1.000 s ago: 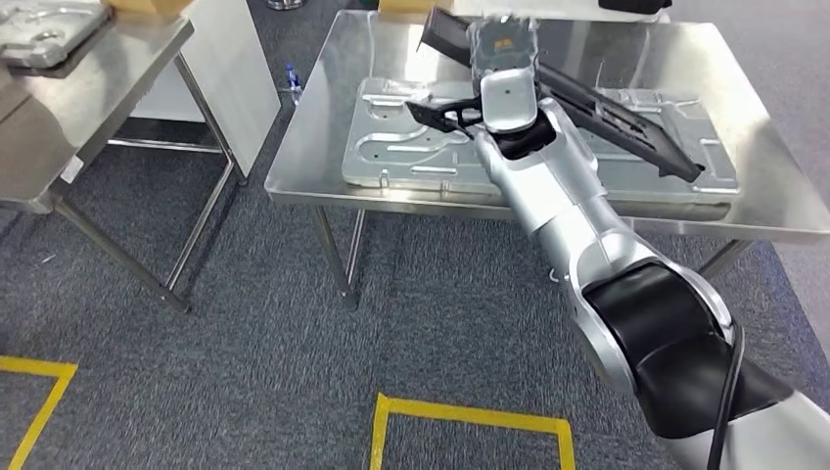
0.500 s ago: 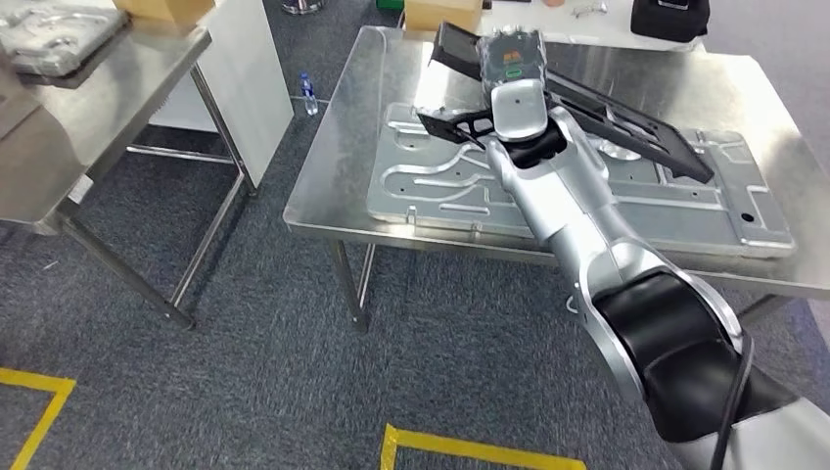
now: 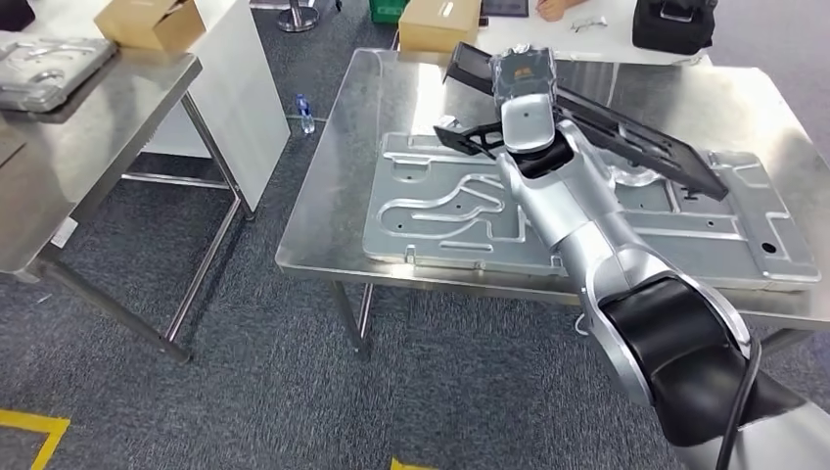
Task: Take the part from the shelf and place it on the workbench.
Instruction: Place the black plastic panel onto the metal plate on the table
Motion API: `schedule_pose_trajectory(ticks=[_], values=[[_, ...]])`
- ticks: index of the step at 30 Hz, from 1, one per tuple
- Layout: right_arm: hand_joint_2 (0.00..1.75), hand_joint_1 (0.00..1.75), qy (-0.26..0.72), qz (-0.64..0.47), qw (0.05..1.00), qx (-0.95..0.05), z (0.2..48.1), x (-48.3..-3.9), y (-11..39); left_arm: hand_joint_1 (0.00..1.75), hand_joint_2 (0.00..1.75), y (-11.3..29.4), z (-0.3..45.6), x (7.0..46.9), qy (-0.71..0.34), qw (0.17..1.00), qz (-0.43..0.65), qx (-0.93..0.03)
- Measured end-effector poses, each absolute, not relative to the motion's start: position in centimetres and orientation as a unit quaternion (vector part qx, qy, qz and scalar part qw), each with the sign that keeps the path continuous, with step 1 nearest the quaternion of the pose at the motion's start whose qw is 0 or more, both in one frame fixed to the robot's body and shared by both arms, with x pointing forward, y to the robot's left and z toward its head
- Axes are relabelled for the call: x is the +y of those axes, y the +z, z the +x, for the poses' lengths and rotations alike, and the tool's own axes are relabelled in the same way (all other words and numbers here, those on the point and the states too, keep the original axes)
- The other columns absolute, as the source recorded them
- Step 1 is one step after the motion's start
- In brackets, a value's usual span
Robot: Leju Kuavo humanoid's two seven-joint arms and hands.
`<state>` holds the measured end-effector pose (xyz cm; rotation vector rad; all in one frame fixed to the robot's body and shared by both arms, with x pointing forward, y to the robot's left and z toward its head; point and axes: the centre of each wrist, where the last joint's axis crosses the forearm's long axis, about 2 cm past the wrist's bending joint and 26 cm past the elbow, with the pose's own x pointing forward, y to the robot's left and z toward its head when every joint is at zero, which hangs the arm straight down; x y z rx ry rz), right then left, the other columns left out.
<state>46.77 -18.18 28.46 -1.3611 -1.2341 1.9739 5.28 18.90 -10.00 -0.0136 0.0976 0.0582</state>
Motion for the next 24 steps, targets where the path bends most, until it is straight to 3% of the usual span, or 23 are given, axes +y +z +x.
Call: schedule_pose_trajectory(ticks=[14,18,19,23,24], values=[[1.75,1.75,0.717,-0.495,0.233,-0.432,47.2,-19.2,27.8,0.0,1.75,-9.9,5.5,18.6,0.039,0.999,-0.018,0.033],[0.0,0.0,0.721,-0.493,0.241,-0.423,47.3,-19.9,26.9,0.0,1.75,-9.9,5.6,18.7,0.067,0.997,-0.037,0.018],[0.0,0.0,0.723,-0.491,0.242,-0.421,47.3,-20.1,26.7,0.0,1.75,-9.9,5.6,18.7,0.07,0.997,-0.039,0.019],[0.0,0.0,0.733,-0.481,0.256,-0.408,47.0,-21.1,24.5,0.0,0.0,-9.9,5.7,18.7,0.072,0.996,-0.041,0.027],[0.0,0.0,0.735,-0.478,0.261,-0.404,46.8,-21.4,23.8,0.0,0.0,-9.9,5.8,18.7,0.073,0.996,-0.039,0.028]])
